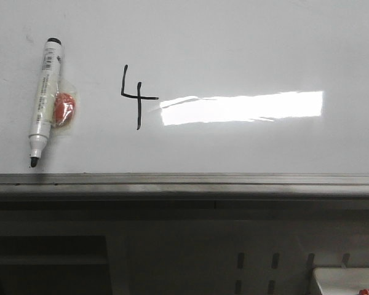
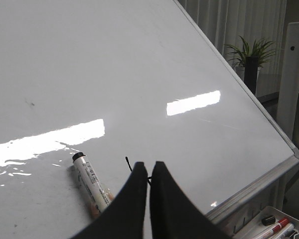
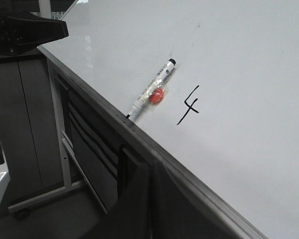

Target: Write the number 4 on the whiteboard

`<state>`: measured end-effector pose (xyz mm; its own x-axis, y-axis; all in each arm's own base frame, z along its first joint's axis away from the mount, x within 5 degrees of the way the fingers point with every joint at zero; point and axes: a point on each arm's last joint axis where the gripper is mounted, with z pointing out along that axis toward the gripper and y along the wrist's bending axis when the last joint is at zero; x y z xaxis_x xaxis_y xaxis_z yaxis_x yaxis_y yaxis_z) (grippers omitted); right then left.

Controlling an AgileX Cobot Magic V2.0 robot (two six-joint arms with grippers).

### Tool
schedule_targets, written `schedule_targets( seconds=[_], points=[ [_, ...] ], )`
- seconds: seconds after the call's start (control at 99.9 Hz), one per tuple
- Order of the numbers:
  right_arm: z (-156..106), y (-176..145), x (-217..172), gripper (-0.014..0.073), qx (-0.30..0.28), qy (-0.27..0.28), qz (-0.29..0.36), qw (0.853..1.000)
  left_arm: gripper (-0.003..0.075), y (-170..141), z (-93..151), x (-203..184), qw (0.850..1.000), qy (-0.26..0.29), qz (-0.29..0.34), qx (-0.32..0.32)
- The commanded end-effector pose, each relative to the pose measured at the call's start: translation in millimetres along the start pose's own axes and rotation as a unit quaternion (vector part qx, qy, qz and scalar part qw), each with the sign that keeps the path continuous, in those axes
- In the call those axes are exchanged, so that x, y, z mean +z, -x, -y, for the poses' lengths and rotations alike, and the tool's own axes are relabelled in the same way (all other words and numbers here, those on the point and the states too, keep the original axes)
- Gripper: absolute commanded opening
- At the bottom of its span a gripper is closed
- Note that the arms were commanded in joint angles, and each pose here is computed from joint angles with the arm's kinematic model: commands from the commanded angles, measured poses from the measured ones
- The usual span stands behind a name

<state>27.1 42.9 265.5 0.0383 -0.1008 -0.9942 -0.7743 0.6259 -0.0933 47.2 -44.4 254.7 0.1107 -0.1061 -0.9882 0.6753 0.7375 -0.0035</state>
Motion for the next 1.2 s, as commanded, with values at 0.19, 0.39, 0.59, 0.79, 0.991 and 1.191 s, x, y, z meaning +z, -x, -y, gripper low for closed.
schedule_targets(
  seconds=[0.19, 0.39, 0.59, 0.79, 0.991, 1.191],
  points=[
    [4.3, 12.9, -1.2, -0.0064, -0.006, -0.022, 0.038, 0.999, -0.0020, 13.9, 1.6, 1.1, 0.999, -0.010, 0.038, -0.031],
    [4.3, 12.9, -1.2, -0.0064, -0.006, -0.022, 0.038, 0.999, -0.0020, 3.3, -5.8, 1.1, 0.999, 0.038, -0.020, -0.008],
    [4.3, 12.9, -1.2, -0.0064, -0.006, -0.022, 0.038, 0.999, -0.0020, 3.7, -17.9, -1.5, 0.987, 0.128, -0.029, 0.093],
    [4.3, 12.9, -1.2, -0.0064, -0.006, -0.022, 0.038, 0.999, -0.0020, -2.6, -25.4, -15.5, 0.972, 0.227, -0.041, 0.033],
    [4.3, 12.9, -1.2, -0.0064, -0.006, -0.022, 0.038, 0.999, -0.0020, -18.8, -31.9, -24.3, 0.951, 0.304, -0.050, 0.038],
    [4.3, 12.9, -1.2, -0.0064, -0.006, -0.022, 0.038, 0.999, -0.0020, -42.5, -34.9, -29.5, 0.941, 0.335, -0.057, -0.003]
  ],
)
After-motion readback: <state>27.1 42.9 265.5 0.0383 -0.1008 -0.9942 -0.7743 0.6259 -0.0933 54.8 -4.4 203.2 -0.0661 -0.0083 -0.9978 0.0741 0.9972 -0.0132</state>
